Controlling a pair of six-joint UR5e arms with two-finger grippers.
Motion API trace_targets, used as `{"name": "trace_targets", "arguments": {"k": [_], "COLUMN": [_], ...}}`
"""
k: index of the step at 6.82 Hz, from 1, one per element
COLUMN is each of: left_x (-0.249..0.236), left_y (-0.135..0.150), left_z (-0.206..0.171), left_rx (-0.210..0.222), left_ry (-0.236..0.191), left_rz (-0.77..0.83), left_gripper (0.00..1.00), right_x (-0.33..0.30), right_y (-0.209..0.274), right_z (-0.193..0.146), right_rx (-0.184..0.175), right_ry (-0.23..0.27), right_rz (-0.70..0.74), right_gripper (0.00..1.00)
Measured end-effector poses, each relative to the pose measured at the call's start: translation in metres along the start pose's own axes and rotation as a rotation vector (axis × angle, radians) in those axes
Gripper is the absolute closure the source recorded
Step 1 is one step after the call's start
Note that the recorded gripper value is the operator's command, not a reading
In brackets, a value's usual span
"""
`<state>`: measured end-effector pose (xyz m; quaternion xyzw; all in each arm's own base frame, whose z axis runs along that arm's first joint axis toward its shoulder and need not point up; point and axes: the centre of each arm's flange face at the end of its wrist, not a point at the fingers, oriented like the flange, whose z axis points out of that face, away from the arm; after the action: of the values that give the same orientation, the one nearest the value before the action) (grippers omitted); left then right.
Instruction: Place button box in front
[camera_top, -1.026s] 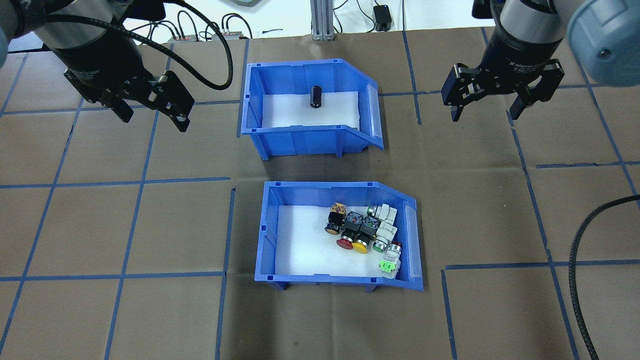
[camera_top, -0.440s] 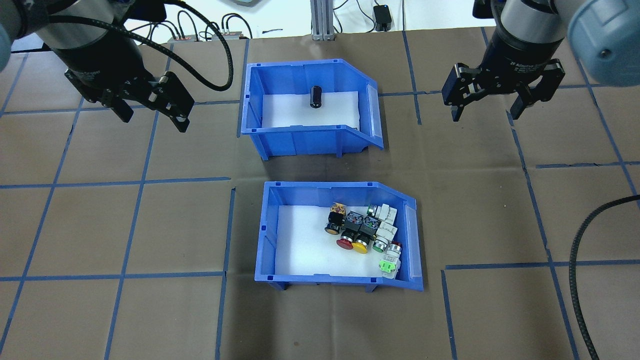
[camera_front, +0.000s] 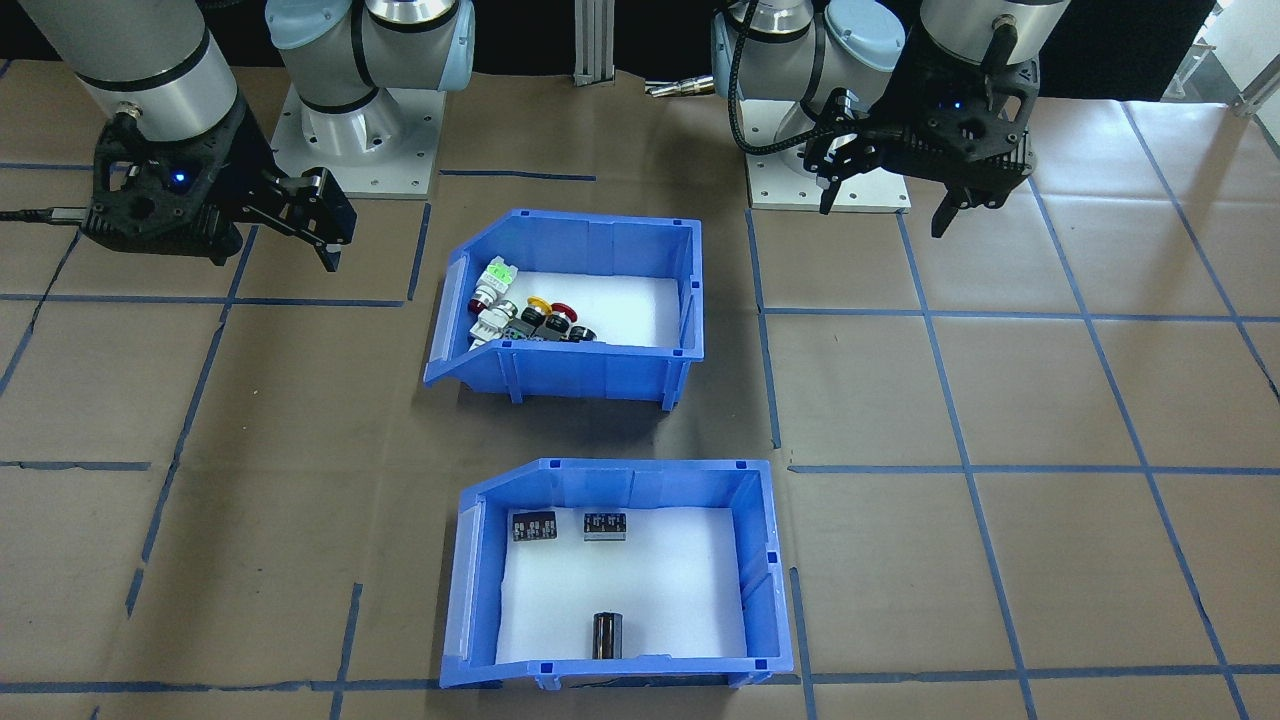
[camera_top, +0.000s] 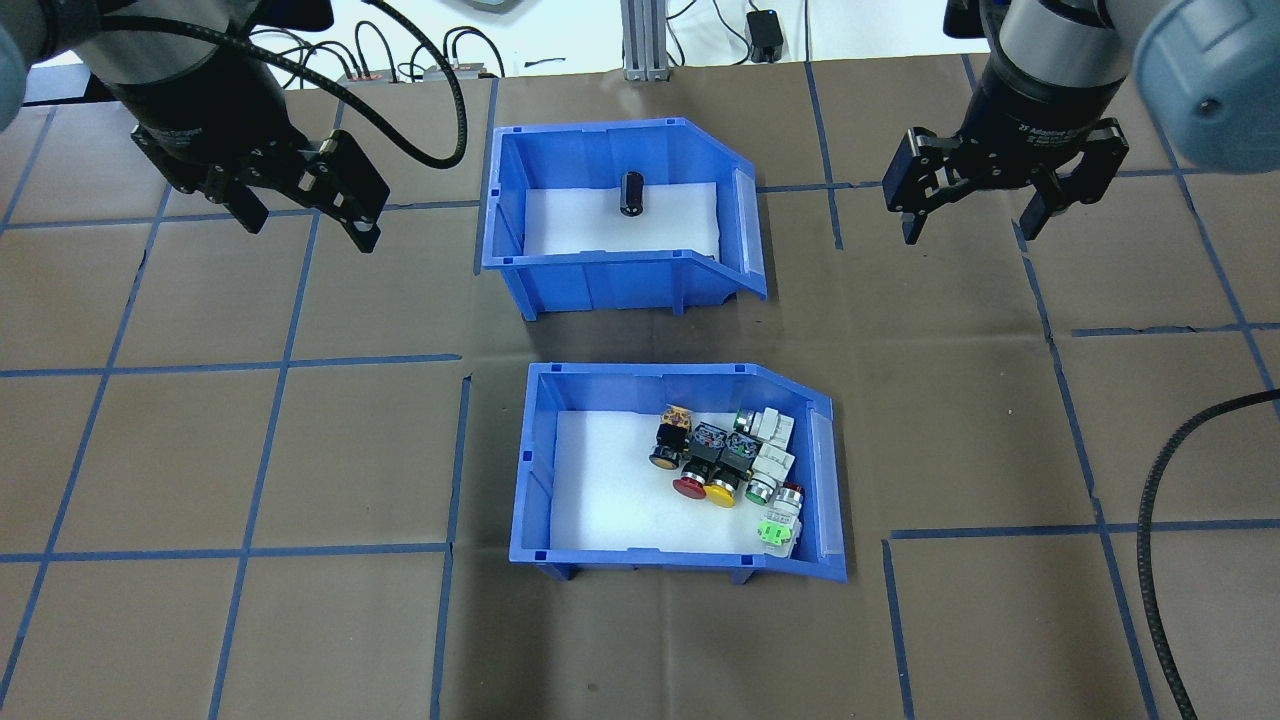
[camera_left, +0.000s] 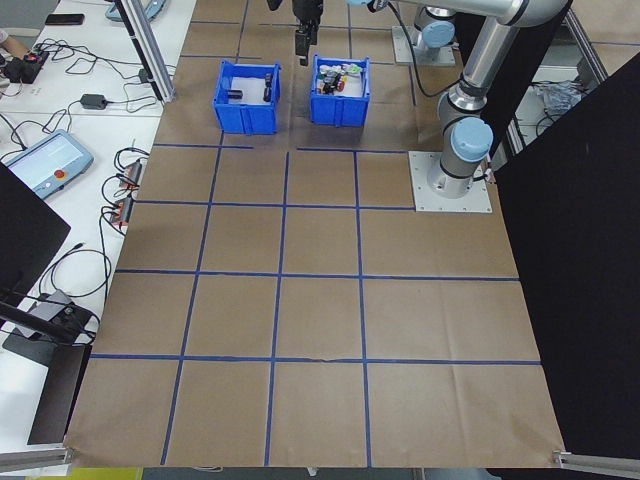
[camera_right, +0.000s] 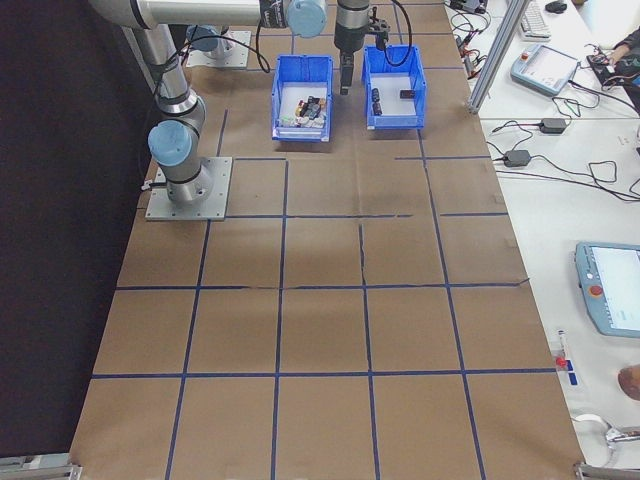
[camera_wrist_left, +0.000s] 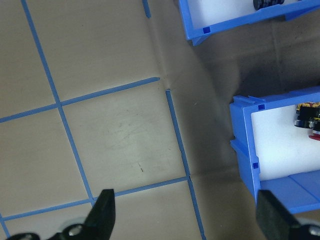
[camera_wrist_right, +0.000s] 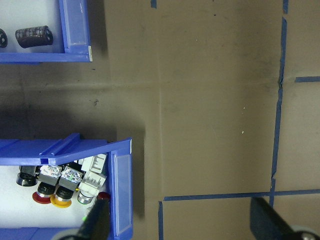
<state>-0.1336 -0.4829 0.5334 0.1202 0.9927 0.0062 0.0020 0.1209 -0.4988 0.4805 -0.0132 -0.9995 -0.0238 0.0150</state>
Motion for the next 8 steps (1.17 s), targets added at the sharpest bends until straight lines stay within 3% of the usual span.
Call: {"name": "trace_targets", "arguments": {"k": [3, 5, 6, 8], "left_x": [-0.001, -0.001, -0.002, -0.005], "left_y": [-0.001, 0.0, -0.002, -0.015], "left_z": [0.006, 0.005, 0.012, 0.032], "left_rx": [-0.016, -0.012, -0.025, -0.066], "left_ry": [-0.002, -0.004, -0.004, -0.001], "left_rz": [-0.044, -0.264, -0.356, -0.48], "left_gripper": [0.0, 0.0, 0.01, 0.01], "right_x": [0.003, 0.001, -0.002, -0.015], "right_y": [-0.004, -0.027, -0.05, -0.082], "right_z": [-0.002, -0.003, -0.006, -0.009], "right_rx": [-0.006, 0.003, 0.01, 0.03], "right_ry": [-0.004, -0.017, -0.023, -0.019], "right_rz": [-0.067, -0.151, -0.221, -0.519], "right_gripper": [0.0, 0.0, 0.0, 0.0]}}
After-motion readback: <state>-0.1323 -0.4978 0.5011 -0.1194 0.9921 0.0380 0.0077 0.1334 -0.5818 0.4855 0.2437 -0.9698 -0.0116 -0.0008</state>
